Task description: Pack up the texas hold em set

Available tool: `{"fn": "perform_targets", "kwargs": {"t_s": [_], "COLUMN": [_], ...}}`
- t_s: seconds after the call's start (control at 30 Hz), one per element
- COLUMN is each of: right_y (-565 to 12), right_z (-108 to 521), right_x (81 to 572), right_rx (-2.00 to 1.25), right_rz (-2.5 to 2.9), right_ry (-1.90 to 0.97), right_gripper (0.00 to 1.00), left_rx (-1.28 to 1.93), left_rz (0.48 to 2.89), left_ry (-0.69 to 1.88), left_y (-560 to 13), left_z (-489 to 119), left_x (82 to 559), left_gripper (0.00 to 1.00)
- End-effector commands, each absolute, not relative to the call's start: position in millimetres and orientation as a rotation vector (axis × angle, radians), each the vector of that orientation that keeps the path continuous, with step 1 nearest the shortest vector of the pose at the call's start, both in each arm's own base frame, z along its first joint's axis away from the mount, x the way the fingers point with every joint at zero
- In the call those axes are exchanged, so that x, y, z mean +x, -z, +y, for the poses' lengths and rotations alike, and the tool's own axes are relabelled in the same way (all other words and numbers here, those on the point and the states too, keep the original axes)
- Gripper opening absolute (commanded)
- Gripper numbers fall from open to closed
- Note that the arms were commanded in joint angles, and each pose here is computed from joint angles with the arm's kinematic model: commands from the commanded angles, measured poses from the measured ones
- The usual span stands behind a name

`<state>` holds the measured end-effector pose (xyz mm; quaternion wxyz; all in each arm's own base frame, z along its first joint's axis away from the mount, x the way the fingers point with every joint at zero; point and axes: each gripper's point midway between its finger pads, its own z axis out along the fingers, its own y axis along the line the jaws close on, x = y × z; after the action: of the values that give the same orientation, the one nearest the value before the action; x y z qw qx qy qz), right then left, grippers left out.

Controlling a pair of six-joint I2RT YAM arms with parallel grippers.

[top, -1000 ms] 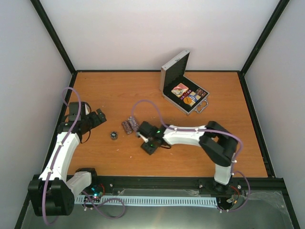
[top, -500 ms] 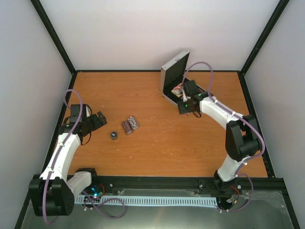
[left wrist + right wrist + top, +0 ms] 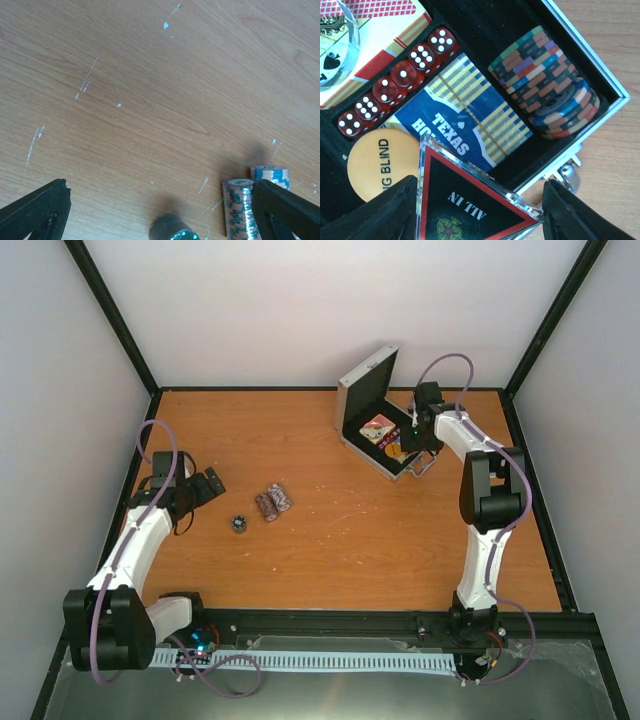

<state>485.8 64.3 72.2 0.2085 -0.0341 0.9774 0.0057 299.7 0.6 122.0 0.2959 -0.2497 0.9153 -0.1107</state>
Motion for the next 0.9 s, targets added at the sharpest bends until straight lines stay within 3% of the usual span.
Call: {"fn": "perform_targets", "kwargs": {"t_s": [0.0, 0.53, 0.87], "right_y": [-73.3, -54.9, -54.9], "right_z": [63.4, 61.0, 61.9], "right_x": [494.9, 512.6, 513.4], "right_rx": [-0.122, -0.187, -0.195], "right_rz": [2.722, 2.747, 2.747], "right_ry": [-0.013, 0.014, 0.007], "right_gripper": [0.54, 0.55, 0.72], "left_rx": [-0.692, -0.704, -0.696], "left_rz": [2.343, 2.352, 2.366], "left_ry": [0.312, 0.341, 0.366], "left_y": [-144.3, -139.8, -135.6], "left_z": [5.7, 3.0, -0.8], "left_x": [321.6, 336.3, 338.3], "left_gripper": [1.0, 1.0, 1.0]}}
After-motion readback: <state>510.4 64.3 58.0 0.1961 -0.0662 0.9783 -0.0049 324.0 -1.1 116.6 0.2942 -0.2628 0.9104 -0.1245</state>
